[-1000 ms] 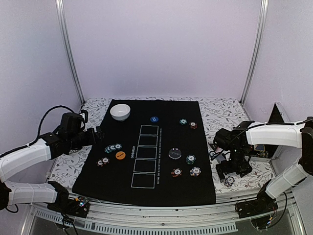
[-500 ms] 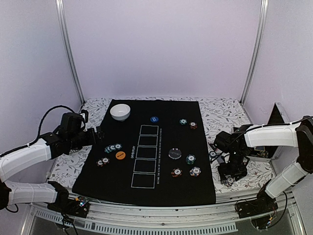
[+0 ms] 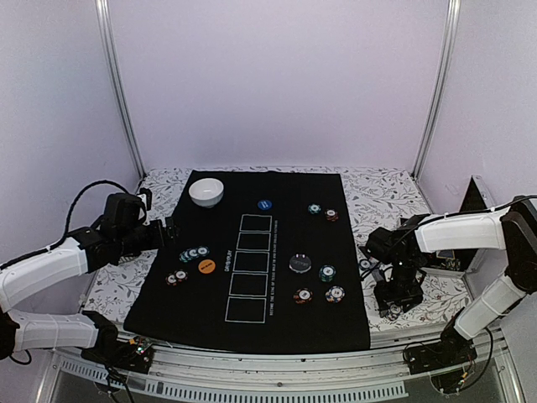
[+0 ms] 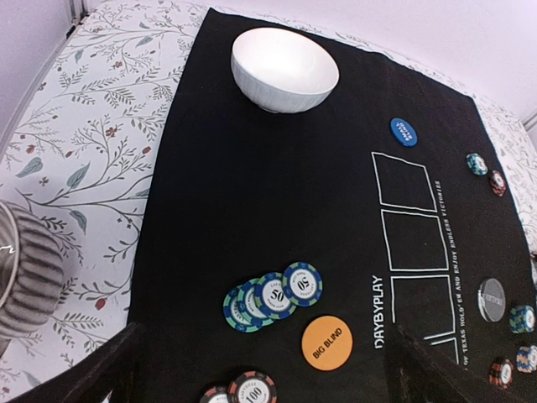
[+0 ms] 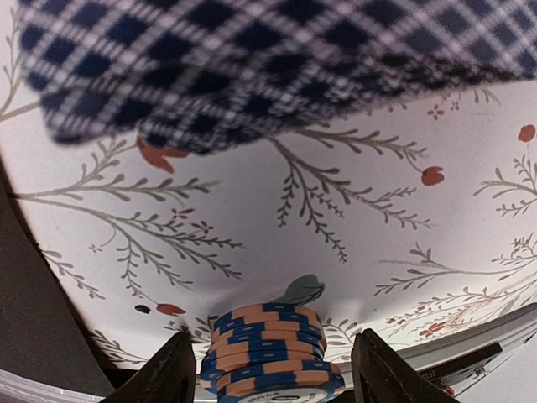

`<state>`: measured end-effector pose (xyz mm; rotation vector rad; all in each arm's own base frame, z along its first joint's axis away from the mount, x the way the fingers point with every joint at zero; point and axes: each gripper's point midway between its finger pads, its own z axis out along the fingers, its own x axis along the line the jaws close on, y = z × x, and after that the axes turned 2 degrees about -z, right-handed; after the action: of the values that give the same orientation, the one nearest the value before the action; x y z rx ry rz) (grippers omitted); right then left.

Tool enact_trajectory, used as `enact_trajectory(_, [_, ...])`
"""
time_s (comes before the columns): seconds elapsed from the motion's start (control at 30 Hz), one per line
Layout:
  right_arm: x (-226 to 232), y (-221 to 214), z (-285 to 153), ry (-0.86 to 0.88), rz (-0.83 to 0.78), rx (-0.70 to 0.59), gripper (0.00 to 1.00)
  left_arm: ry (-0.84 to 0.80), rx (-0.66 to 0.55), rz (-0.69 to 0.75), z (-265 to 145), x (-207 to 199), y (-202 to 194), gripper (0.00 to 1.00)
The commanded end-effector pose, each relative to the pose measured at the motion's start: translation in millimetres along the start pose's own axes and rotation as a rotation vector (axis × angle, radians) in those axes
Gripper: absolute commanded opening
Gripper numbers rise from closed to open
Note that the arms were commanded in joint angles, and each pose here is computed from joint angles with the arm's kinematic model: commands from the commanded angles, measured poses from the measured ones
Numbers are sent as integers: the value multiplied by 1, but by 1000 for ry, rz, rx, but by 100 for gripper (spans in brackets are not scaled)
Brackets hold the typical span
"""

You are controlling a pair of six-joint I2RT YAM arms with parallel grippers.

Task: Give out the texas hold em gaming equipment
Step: Pick up the pile of poker chips from the center of the board, then place the poker chips pile on the poker table mat.

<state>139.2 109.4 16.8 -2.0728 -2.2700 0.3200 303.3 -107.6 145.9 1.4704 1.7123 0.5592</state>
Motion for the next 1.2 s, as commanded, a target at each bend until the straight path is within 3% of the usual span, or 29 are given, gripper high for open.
enact_trajectory(0.0, [0,-2,3,-2,8,22,65,-14,-32,11,-5,-7,11,98])
enact_trajectory(0.17, [2,-2,2,11,0,22,45,-12,-34,11,-5,-6,11,98])
enact_trajectory(0.37, [2,0,-3,18,1,5,11,-11,-34,11,-5,-6,11,98])
enact_trajectory(0.43, [2,4,-11,13,3,-12,5,-12,-32,11,-5,-6,11,98])
enact_trajectory(0.87, [7,21,-58,24,-21,-90,3,-11,-34,7,-6,-5,9,98])
enact_trajectory(1.17, [46,38,-91,76,-121,-144,3,-27,-21,2,-5,-8,7,98])
